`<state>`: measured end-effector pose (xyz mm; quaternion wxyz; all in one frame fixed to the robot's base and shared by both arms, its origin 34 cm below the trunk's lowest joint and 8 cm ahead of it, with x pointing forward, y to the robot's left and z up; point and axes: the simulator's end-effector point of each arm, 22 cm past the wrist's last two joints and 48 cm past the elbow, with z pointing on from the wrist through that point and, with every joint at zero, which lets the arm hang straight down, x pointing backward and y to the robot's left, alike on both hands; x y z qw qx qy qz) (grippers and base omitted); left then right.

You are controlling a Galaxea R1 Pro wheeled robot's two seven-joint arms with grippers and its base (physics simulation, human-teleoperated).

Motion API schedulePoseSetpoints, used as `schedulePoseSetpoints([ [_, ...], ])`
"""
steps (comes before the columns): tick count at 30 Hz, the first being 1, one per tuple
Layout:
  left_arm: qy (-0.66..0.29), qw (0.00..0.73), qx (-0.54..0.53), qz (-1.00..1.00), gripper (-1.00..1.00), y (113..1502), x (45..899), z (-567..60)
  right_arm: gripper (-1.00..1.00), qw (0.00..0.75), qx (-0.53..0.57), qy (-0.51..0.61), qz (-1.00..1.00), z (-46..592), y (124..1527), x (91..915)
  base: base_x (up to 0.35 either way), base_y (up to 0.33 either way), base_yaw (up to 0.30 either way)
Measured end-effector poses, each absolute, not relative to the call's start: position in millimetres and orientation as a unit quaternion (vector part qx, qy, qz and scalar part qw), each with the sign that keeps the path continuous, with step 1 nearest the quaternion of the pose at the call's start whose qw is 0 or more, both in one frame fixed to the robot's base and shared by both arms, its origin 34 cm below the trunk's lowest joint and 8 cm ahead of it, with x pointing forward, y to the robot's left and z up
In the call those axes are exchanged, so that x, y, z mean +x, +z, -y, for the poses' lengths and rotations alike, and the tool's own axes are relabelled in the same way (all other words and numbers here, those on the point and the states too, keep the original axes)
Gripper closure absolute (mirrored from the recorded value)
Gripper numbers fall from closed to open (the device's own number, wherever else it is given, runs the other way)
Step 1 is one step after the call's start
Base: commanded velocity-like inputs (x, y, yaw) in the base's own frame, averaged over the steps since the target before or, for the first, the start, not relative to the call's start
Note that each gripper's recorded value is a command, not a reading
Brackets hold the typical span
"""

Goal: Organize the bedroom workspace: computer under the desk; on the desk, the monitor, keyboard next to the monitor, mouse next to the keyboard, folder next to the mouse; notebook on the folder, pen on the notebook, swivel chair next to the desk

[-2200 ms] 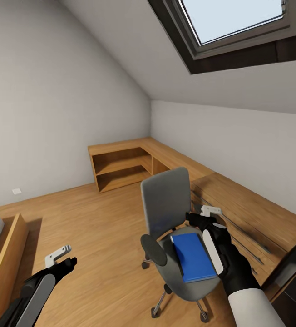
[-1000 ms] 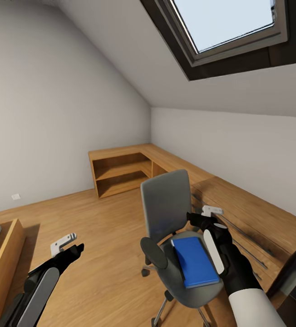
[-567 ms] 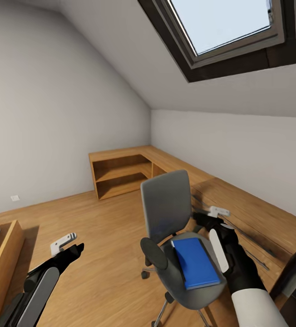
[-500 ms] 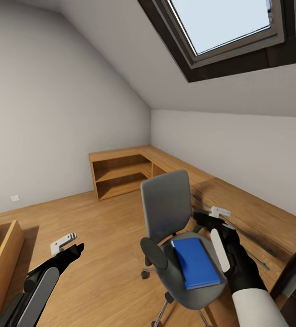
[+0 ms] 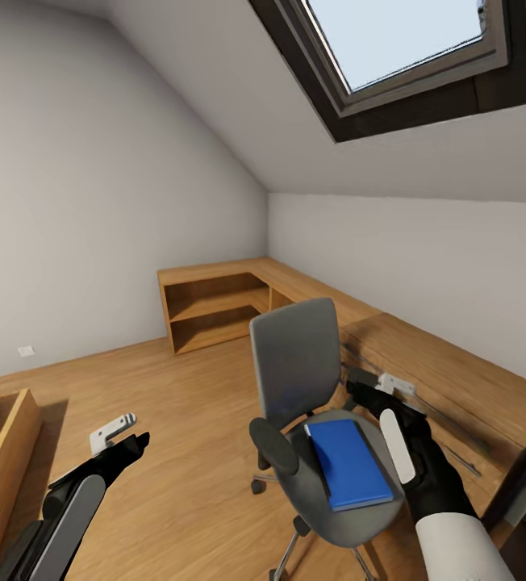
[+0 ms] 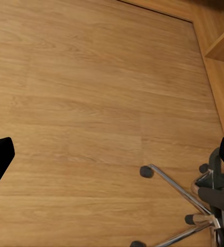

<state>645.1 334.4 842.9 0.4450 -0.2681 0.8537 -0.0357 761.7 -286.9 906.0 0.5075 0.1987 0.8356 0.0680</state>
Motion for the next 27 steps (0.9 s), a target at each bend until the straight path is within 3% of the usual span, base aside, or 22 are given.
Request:
schedulePoseSetpoints([
  [10, -0.036, 0.444, -0.268, -0.854, -1.0, 826.2, 644.8, -334.4, -1.0, 0.487, 0.216, 0.058, -0.845, 288.5, 841.6, 757.1, 0.0, 0.0, 0.0],
  [16, -0.035, 0.445, -0.268, -0.854, -1.0, 816.4, 644.5, -334.5, -1.0, 0.47, 0.238, 0.016, -0.85, 322.5, 782.7, 765.7, 0.0, 0.0, 0.0],
  [27, -0.036, 0.445, -0.268, -0.854, -1.0, 797.8, 643.7, -334.4, -1.0, 0.491, 0.249, -0.021, -0.834, 351.2, 759.7, 777.1, 0.0, 0.0, 0.0],
])
